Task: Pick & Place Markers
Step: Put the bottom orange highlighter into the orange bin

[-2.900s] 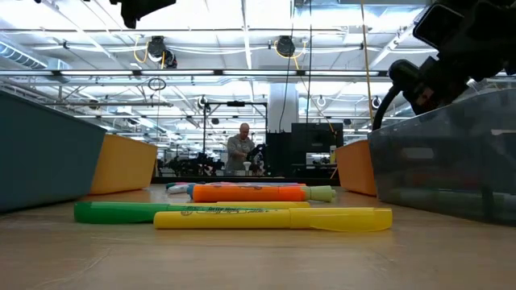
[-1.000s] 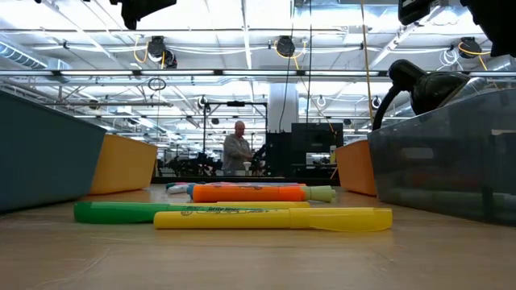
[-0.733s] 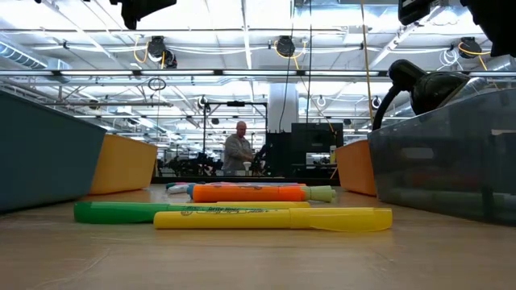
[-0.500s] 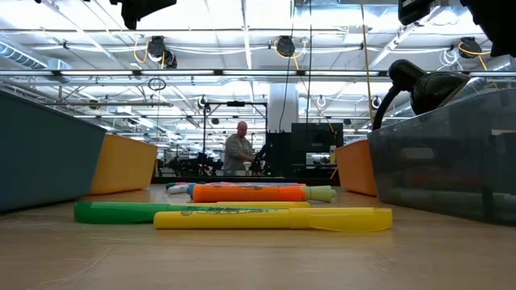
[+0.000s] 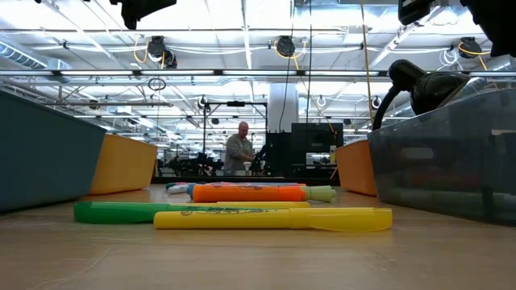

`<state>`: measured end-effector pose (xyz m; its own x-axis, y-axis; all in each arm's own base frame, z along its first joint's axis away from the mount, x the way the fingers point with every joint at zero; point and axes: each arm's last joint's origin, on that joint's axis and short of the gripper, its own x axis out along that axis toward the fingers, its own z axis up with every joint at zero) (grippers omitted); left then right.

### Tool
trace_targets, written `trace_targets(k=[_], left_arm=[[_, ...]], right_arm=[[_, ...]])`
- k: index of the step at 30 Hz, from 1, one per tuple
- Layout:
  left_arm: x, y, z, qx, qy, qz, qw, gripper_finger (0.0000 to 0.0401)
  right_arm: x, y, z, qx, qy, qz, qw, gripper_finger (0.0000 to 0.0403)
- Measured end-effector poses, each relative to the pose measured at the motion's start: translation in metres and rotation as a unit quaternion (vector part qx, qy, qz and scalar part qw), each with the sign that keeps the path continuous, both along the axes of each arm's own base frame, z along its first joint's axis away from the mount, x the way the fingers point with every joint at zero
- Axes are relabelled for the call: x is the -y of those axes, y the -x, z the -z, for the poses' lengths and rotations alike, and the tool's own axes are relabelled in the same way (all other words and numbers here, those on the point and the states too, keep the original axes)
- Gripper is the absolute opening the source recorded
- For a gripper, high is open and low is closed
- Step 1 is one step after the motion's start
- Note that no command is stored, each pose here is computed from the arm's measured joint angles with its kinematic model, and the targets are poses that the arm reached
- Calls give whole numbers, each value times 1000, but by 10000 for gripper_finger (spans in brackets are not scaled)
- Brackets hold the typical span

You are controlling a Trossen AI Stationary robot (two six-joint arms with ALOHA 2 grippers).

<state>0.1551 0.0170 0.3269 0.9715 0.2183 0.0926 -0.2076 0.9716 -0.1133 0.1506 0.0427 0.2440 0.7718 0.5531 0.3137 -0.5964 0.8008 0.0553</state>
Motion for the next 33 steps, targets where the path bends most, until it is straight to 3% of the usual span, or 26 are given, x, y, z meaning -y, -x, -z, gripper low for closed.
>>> trace_targets(k=[15, 21, 33], left_arm=[[0, 0, 0, 0, 0, 0, 1000, 282], [0, 0, 0, 0, 0, 0, 1000, 282], [0, 0, 0, 0, 0, 0, 1000, 282]], right_arm=[[0, 0, -1, 2, -2, 3, 1000, 155], [2, 0, -3, -16, -60, 20, 998, 155], [2, -1, -1, -19, -45, 25, 999, 155]])
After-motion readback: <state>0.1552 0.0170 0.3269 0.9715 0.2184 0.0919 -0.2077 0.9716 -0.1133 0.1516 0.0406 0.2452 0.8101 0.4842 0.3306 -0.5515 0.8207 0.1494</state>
